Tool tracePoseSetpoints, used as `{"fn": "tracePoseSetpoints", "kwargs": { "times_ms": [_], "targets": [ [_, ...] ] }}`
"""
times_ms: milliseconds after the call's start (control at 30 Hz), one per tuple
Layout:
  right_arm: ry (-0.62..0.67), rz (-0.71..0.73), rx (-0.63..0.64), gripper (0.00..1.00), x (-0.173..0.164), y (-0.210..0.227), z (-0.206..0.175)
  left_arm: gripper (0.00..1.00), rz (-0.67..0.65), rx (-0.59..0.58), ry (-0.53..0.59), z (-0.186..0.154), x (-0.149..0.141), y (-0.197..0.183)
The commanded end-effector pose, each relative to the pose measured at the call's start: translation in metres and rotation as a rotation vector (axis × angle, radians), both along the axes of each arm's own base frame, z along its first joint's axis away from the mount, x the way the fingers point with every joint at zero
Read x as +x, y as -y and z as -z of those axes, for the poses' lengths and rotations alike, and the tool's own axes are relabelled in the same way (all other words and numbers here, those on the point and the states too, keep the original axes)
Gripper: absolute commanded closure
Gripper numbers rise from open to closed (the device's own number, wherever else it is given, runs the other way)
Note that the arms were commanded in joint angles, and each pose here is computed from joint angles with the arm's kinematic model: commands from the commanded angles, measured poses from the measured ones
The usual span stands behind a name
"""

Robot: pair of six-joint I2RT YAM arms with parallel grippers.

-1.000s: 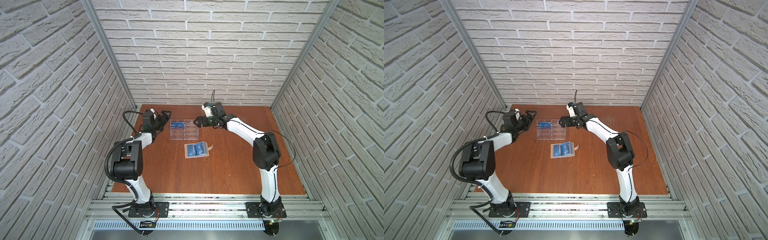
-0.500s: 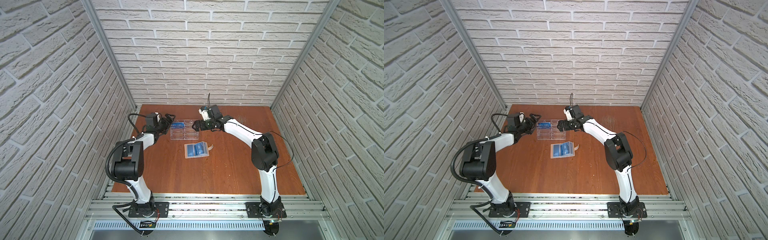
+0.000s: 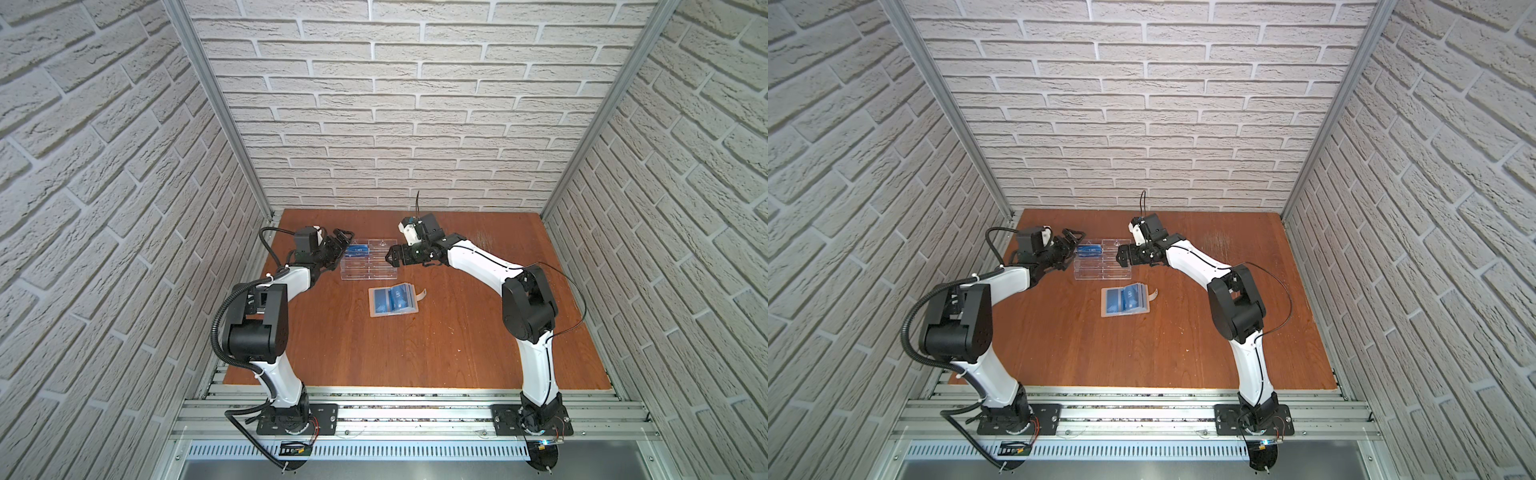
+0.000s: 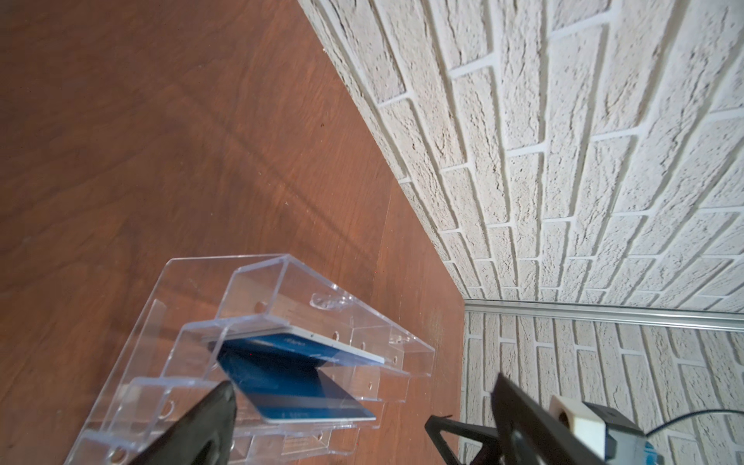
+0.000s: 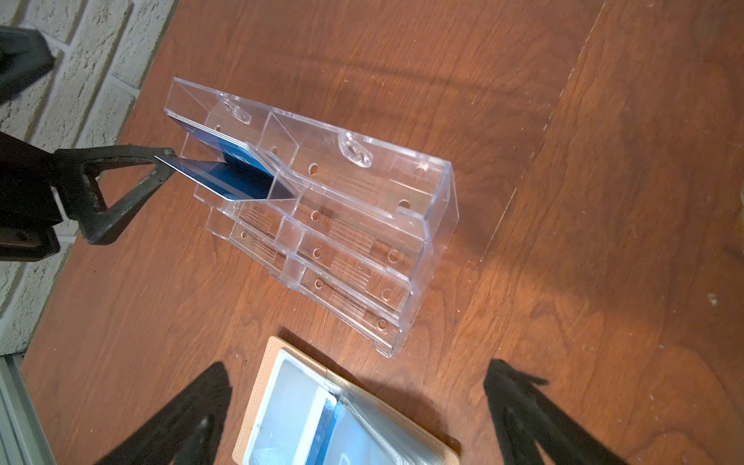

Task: Take the credit cards out of the card holder
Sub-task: Move the storage box to the top-center of the table, then move the card holder to the center of the table.

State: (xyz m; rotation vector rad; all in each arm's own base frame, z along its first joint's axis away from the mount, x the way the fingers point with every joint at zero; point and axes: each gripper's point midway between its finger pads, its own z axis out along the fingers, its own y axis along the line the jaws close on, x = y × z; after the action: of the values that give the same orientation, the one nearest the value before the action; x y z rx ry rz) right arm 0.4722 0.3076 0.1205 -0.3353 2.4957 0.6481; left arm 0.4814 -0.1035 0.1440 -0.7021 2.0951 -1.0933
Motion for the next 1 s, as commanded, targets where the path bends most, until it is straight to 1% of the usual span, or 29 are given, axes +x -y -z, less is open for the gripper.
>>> {"fn": "tracePoseSetpoints", "kwargs": {
  "times_ms": [0,133,333,433,467,600,967],
  "targets": [
    [0.060,-0.003,0.031,0.00,-0.003,0.000,-0.032,0.02,-0.019,0.046,0.050,-0.023,-0.007,-0.011],
    [0.066,-0.004,0.029,0.00,-0.005,0.001,-0.036,0.02,-0.018,0.066,0.033,-0.023,-0.019,-0.014],
    [0.080,-0.004,0.027,0.00,-0.009,0.006,-0.046,0.02,0.046,0.033,0.028,-0.020,-0.024,0.016],
    [0.068,0.007,0.030,0.00,-0.011,0.011,-0.045,0.02,0.062,0.010,0.023,-0.019,-0.019,0.029],
    [0.086,0.014,0.048,0.00,-0.013,0.015,-0.059,0.02,0.069,0.004,0.022,-0.019,-0.017,0.033],
    [0.089,0.031,0.058,0.00,-0.017,0.027,-0.063,0.02,0.084,-0.006,0.022,-0.016,-0.006,0.047],
    [0.084,0.053,0.051,0.00,-0.026,0.049,-0.062,0.02,0.071,-0.008,0.047,-0.011,0.024,0.057]
  ]
}}
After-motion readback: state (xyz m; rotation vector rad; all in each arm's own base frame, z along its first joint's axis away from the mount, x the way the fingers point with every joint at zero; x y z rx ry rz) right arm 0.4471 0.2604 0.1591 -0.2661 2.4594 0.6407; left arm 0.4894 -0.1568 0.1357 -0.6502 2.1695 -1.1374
